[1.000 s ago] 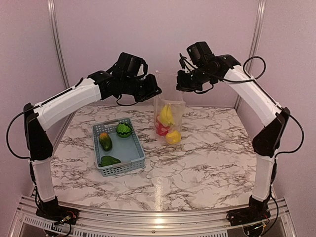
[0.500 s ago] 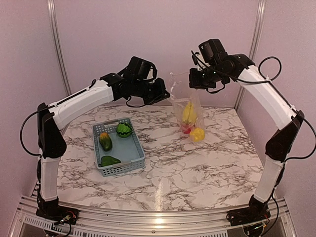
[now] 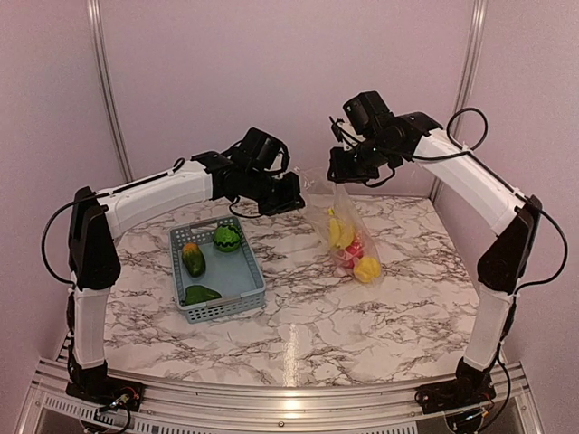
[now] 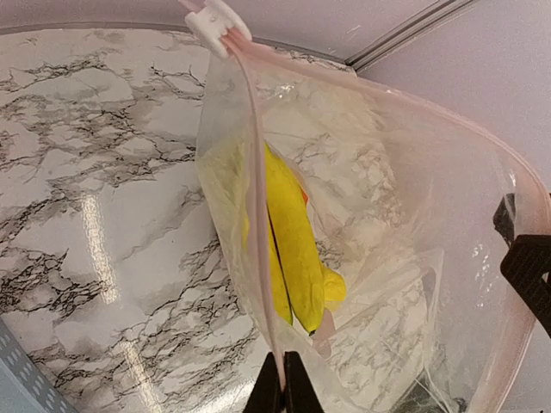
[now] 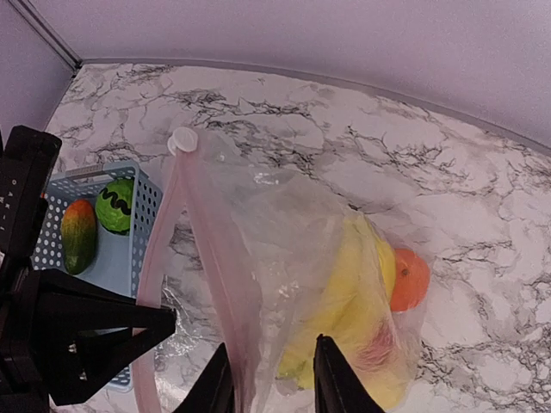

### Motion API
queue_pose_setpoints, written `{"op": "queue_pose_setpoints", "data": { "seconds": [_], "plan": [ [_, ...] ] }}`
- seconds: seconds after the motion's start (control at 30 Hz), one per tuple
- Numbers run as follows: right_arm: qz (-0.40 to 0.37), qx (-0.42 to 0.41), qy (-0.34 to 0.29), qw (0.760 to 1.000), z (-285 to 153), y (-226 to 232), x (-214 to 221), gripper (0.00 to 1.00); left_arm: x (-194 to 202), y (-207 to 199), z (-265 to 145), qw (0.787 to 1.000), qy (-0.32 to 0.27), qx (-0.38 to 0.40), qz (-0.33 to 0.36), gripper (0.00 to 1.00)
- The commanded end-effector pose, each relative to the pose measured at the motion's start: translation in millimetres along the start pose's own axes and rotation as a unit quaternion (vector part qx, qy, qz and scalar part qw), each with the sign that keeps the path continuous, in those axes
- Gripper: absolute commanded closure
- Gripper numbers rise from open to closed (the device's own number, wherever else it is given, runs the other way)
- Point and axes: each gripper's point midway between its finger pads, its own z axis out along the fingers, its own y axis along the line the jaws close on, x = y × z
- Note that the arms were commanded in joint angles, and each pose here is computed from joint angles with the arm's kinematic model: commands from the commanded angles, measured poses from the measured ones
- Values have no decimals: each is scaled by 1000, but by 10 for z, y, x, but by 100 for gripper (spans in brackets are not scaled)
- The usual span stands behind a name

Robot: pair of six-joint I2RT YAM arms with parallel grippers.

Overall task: Place the food in the zip-top bag and seal the zipper
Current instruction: Adjust the zipper food storage bag at the center of the board.

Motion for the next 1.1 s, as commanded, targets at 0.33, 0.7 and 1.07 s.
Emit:
{"op": "queue_pose_setpoints", "data": {
  "seconds": [0.33,0.7,1.07],
  "plan": [
    [3,4,-26,1000,-233,22,-173,100,-208,-249,-542,997,-51,27,46,85],
    [5,60,-71,996,-505,-489,-490,100,-366,655,-1502,970,-135,-164,117,1],
    [-2,90,-138,986,-871,-953,-907,100,-202,1297,-1862,946,-171,-265,75,1]
  ]
}}
